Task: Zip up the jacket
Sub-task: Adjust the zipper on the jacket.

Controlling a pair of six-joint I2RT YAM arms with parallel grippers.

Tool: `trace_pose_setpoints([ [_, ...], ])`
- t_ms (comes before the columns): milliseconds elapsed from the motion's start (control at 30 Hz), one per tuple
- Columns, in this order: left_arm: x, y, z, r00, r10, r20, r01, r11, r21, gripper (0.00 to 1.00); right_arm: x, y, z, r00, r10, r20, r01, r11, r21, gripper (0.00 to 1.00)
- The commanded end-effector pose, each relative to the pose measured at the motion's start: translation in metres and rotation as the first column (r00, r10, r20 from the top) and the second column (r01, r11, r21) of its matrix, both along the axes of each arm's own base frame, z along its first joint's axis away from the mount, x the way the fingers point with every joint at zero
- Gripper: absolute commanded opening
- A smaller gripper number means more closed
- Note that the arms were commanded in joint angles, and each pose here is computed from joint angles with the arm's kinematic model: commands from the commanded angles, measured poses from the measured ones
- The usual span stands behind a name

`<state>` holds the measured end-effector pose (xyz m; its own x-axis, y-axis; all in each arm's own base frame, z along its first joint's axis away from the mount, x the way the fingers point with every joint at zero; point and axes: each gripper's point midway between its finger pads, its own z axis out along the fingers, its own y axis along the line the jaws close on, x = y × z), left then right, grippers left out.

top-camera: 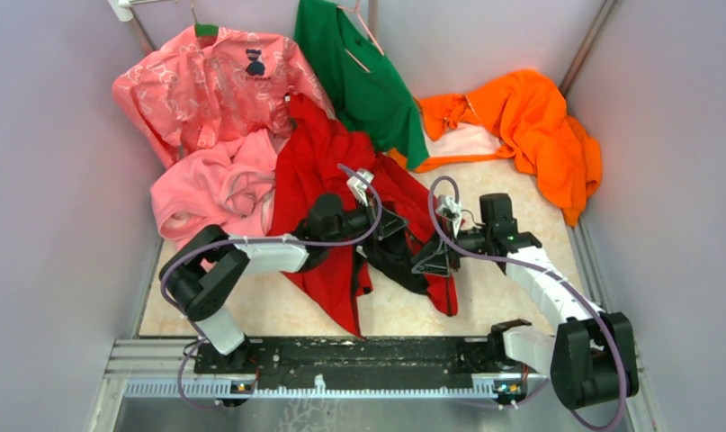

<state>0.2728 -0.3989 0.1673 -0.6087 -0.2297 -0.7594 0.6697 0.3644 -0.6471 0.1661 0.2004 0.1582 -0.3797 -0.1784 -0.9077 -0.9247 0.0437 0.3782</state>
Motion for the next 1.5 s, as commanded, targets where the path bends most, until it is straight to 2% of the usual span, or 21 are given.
trace_pose_setpoints([
  [0,0.026,0.002,0.030,0.989,0.107,0.106,-0.102,0.994,-0.046,0.00,0.014,0.002,0.007,0.995,-0.067,-0.070,0.067,0.998,0.011,0.37],
  [300,0.036,0.003,0.039,0.984,0.155,0.088,-0.151,0.987,-0.051,0.00,0.043,-0.005,-0.007,0.953,-0.265,-0.145,0.258,0.964,-0.067,0.40],
  [600,0.029,-0.001,0.045,0.990,0.138,0.023,-0.136,0.988,-0.076,0.00,0.074,-0.006,-0.001,0.851,-0.450,-0.271,0.447,0.891,-0.073,0.43],
  [800,0.025,-0.003,0.050,0.991,0.131,0.016,-0.129,0.988,-0.086,0.00,0.080,-0.006,0.001,0.822,-0.479,-0.308,0.485,0.872,-0.064,0.40],
  [1000,0.025,-0.002,0.051,0.990,0.142,0.014,-0.141,0.987,-0.079,0.00,0.083,-0.008,-0.003,0.808,-0.505,-0.302,0.505,0.859,-0.085,0.34],
  [1133,0.027,-0.001,0.053,0.988,0.155,0.017,-0.153,0.985,-0.078,0.00,0.086,-0.013,-0.012,0.789,-0.541,-0.293,0.530,0.839,-0.121,0.36],
  [1467,0.026,-0.004,0.058,0.989,0.145,-0.007,-0.145,0.984,-0.100,0.00,0.094,-0.015,-0.017,0.779,-0.569,-0.263,0.565,0.819,-0.100,0.38],
])
